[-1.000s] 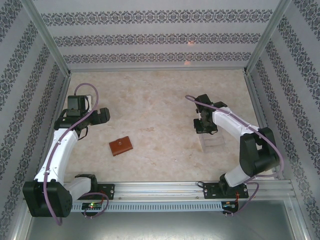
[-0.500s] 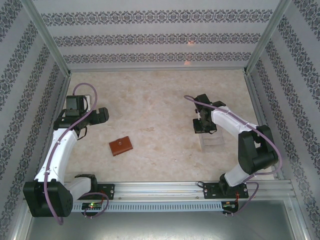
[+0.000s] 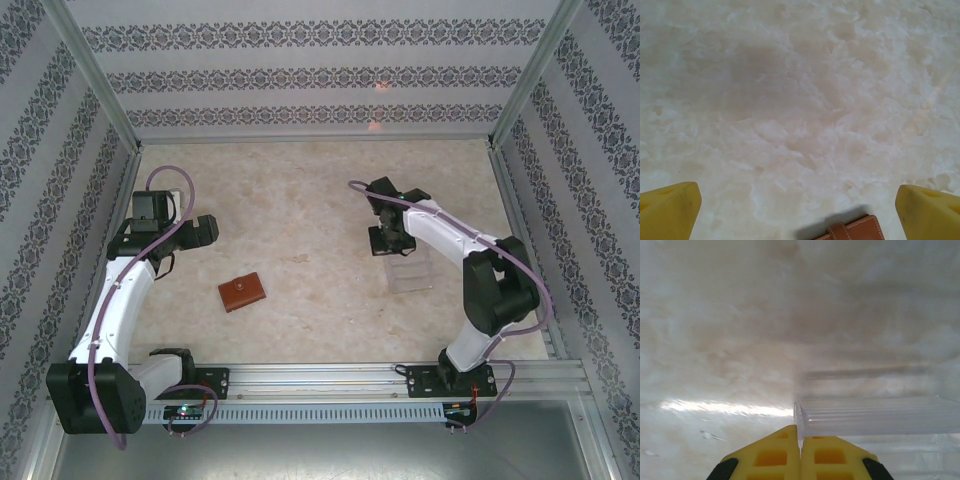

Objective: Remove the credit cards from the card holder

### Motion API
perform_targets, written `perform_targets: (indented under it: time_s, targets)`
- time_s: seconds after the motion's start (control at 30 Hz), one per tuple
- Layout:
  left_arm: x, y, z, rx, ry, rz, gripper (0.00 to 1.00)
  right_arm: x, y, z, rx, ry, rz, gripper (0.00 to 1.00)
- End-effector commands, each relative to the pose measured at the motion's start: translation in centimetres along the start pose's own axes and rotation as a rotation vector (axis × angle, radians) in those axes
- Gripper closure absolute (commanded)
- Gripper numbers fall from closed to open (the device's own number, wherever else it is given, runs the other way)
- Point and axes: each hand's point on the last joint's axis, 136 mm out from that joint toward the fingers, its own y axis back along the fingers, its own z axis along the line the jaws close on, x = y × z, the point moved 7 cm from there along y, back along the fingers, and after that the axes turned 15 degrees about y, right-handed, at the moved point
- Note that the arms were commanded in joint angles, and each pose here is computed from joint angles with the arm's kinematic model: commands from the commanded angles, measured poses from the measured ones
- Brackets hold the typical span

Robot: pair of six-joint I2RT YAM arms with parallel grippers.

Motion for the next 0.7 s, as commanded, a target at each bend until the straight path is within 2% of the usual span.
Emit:
perform_targets:
  time_s: [0.0,0.2,0.67]
  targets:
    - [-0.2,-0.1,0.2,0.01,0.016,-0.005,0.0,-1.2,0.9,1.0,0.044,-0.042,0.007,1.0]
    - [-0.1,-0.1,0.2,0.016,0.02,-0.002,0.0,-4.3,2.0,4.1,0.009,-0.063,-0.054,1.0]
    - [0.0,0.0,0.1,0.028,0.022,-0.001,0.0,-11.6,1.9,9.9,0.041,-0.085,-0.066,1.0]
